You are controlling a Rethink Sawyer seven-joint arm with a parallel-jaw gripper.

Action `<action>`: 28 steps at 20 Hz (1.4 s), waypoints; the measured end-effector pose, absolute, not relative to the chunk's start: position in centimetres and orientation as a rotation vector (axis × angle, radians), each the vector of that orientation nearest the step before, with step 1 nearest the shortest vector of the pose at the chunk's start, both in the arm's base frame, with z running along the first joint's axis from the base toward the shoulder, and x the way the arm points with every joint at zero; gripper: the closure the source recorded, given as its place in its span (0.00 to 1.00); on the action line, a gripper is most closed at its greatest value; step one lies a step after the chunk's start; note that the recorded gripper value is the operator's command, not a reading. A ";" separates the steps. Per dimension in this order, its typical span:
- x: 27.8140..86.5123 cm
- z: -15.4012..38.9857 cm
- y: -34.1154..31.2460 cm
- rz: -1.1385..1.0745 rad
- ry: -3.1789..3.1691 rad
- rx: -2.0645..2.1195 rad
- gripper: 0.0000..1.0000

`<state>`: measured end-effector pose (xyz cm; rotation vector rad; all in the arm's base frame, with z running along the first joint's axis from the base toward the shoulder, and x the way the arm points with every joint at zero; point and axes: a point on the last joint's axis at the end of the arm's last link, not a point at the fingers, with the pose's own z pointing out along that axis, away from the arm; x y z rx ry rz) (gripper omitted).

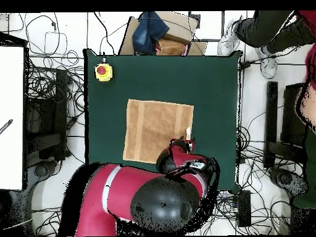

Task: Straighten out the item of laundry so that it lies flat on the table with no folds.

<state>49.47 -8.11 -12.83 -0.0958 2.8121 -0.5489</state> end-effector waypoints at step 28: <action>54.3 -13.2 2.0 -0.319 2.747 0.038 0.00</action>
